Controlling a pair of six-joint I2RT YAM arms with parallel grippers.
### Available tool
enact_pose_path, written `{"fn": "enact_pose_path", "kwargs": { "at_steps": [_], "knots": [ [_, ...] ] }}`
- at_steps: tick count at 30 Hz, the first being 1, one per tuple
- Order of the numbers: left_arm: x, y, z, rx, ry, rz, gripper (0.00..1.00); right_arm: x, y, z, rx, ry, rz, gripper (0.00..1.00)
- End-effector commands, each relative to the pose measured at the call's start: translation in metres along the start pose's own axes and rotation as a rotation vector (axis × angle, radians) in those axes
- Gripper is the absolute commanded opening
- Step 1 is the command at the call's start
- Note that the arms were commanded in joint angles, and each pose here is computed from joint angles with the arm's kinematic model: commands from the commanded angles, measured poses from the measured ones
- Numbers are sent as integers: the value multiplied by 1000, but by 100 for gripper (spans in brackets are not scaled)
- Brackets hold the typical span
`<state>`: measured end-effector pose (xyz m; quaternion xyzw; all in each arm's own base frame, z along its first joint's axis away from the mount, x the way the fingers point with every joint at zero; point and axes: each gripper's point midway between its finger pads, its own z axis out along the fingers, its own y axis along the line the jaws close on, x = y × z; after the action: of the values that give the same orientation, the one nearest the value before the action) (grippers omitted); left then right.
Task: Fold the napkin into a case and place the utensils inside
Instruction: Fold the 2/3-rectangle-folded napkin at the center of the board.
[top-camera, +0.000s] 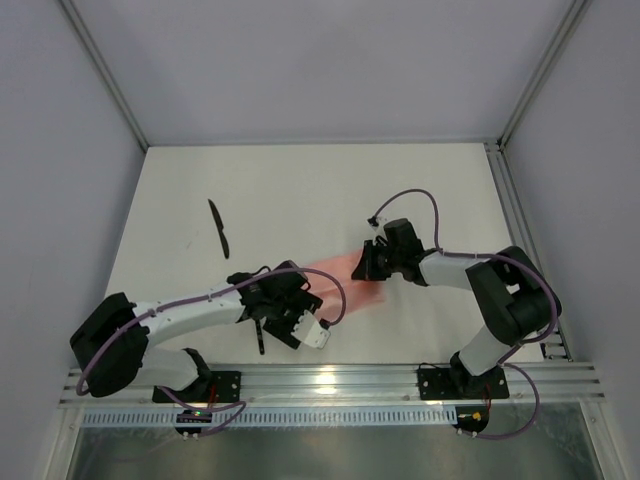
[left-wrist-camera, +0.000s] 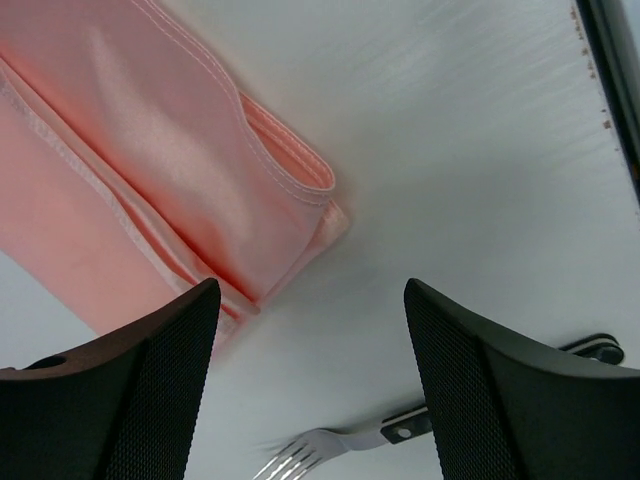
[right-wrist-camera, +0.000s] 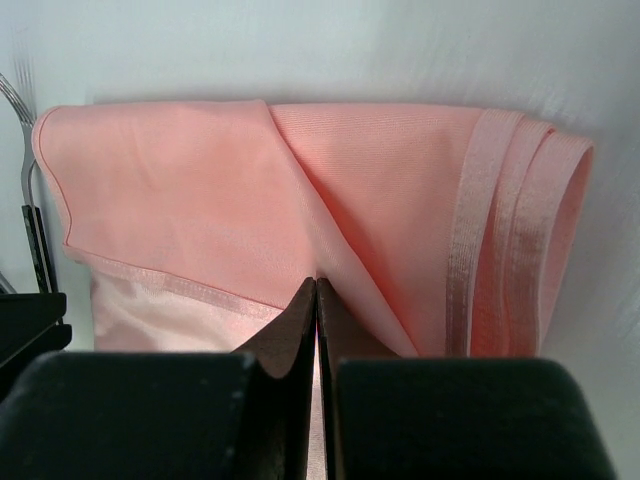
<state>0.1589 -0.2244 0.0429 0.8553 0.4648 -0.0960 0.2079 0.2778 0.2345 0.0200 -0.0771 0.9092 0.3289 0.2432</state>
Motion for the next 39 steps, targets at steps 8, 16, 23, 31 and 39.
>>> {"fn": "enact_pose_path", "kwargs": {
  "at_steps": [8,16,23,31,39],
  "knots": [
    [-8,29,23,-146,-55,159,73,-15,6,3,-13,-24,0,4],
    [-5,18,41,-89,-51,137,58,-14,6,2,-14,-22,-2,4],
    [-6,15,45,-77,-47,86,19,-12,5,2,-15,-19,-3,4],
    [-24,44,10,-143,-231,-236,0,-8,4,0,-8,4,-30,4],
    [-9,59,-11,-146,-349,-445,0,-5,9,-3,-32,63,-95,4]
  ]
}}
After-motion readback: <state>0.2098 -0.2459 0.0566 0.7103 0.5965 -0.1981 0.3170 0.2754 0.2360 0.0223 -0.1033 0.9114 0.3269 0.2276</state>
